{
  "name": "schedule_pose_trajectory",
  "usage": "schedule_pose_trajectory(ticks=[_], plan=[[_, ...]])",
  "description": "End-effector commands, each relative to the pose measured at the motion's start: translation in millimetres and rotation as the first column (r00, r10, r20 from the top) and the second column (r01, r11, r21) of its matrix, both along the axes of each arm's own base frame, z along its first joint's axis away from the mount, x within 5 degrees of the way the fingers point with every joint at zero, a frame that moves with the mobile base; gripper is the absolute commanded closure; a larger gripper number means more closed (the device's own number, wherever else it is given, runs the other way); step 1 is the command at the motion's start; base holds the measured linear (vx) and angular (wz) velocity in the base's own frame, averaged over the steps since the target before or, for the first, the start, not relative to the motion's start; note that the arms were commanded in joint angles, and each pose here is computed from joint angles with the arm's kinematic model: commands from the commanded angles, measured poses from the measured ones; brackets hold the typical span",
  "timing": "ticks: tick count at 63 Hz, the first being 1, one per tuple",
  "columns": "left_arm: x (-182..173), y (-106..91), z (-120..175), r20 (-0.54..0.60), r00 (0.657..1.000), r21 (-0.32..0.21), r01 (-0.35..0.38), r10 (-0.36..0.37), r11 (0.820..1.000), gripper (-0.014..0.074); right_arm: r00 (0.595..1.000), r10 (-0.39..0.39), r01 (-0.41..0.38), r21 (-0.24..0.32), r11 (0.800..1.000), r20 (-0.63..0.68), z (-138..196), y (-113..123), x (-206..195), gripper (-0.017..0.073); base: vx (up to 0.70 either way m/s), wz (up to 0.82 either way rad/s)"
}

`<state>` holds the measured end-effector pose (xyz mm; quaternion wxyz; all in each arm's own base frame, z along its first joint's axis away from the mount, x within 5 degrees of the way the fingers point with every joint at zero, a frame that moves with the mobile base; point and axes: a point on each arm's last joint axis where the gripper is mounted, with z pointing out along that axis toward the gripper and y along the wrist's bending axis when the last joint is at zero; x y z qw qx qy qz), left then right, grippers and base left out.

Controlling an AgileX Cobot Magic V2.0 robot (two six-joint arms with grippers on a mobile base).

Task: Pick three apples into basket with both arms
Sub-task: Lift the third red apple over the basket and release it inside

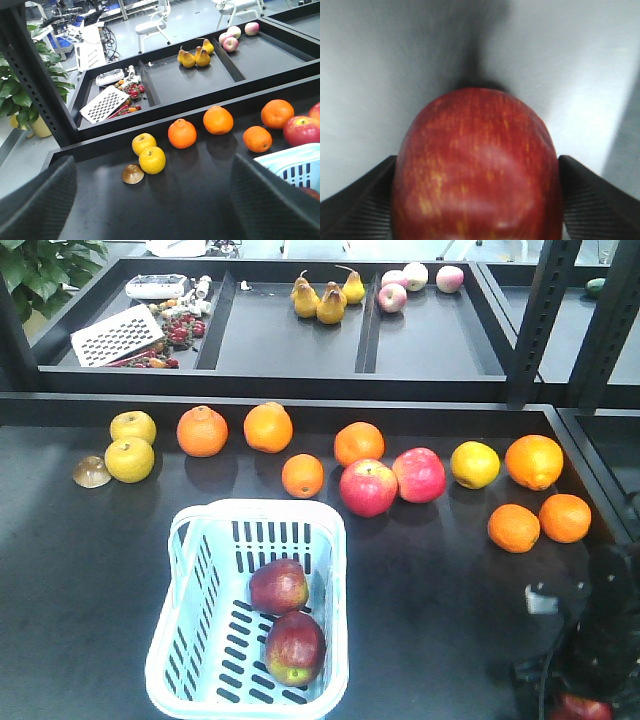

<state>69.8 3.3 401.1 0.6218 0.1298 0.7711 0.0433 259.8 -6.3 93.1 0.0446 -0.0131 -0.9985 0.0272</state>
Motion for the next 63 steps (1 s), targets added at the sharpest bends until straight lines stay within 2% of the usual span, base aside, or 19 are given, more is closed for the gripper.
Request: schedule_pose_trajectory(ticks=[1,8,16,23,30,40,48,55,63], plan=[[1,-1.4,13,0.072,0.997,-0.010,0.018,-0.018,1.000,0.0008,0.990,-0.036,0.034,0.018,0.999,0.134,36,1,5,0.0303,0.00,0.00],[1,-1.4,13,0.072,0.997,-0.010,0.018,-0.018,1.000,0.0008,0.964,-0.030,0.015,0.058,0.998,0.265,73,9,1,0.0302,0.00,0.00],[1,-1.4,13,0.072,0.997,-0.010,0.018,-0.018,1.000,0.0008,0.905,0.043,-0.092,0.095,0.991,0.424,118,33,-13,0.0302,0.00,0.00],[1,-1.4,13,0.072,0.997,-0.010,0.018,-0.018,1.000,0.0008,0.839,0.105,-0.206,0.134,0.969,0.534,151,61,-33,0.0302,0.00,0.00],[1,-1.4,13,0.072,0.997,-0.010,0.018,-0.018,1.000,0.0008,0.768,0.147,-0.324,0.180,0.929,0.623,174,90,-53,0.0302,0.00,0.00],[1,-1.4,13,0.072,0.997,-0.010,0.018,-0.018,1.000,0.0008,0.675,0.172,-0.479,0.248,0.842,0.718,188,132,-71,0.0302,0.00,0.00],[1,-1.4,13,0.072,0.997,-0.010,0.018,-0.018,1.000,0.0008,0.618,0.193,-0.562,0.256,0.786,0.762,186,160,-74,0.0302,0.00,0.00],[1,-1.4,13,0.072,0.997,-0.010,0.018,-0.018,1.000,0.0008,0.576,0.200,-0.606,0.249,0.755,0.793,180,182,-71,0.0302,0.00,0.00],[1,-1.4,13,0.072,0.997,-0.010,0.018,-0.018,1.000,0.0008,0.564,0.243,-0.642,0.233,0.730,0.789,174,207,-60,0.0302,0.00,0.00]])
